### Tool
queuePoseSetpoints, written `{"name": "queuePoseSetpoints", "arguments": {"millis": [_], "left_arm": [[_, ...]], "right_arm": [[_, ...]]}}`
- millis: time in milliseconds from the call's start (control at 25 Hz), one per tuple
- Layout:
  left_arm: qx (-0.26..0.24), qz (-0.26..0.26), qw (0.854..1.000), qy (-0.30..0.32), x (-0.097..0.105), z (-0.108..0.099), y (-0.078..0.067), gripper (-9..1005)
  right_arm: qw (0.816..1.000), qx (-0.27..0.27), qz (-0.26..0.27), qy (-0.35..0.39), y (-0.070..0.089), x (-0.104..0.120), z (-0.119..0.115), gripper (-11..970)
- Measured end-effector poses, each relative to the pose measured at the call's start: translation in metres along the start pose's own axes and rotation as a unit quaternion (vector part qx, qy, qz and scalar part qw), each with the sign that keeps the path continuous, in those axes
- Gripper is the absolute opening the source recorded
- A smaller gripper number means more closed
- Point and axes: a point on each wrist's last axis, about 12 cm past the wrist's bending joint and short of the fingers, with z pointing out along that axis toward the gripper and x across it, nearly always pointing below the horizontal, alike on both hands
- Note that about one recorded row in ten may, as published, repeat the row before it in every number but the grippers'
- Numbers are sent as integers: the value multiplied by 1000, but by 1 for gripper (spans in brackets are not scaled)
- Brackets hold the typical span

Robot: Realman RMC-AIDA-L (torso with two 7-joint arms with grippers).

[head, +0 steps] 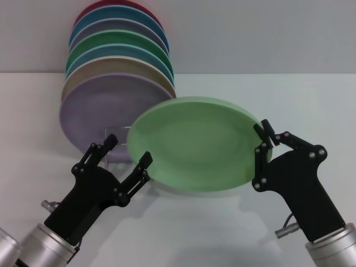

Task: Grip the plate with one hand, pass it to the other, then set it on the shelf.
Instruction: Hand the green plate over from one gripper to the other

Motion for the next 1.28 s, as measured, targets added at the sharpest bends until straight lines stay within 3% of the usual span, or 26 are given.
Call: {"name": "queuePoseSetpoints", "arguments": {"millis": [400,640,800,1080,1280], "left_arm": [[-7,0,1000,7,1,3,2,813],[-7,0,1000,7,1,3,2,713],[-8,0,1000,7,2,3,2,510],[-8,0,1000,7,1,3,2,333],[-7,0,1000,7,1,4,2,296]], "right_arm": [[1000,-7,0,2,5,-3,0,18],[1000,-5,-1,4,4,-2,0,19],[1000,-3,-1,5,4,-2,0,19],[1000,-3,-1,6,4,-2,0,19],[1000,-3,-2,6,3,-1,0,19]]}}
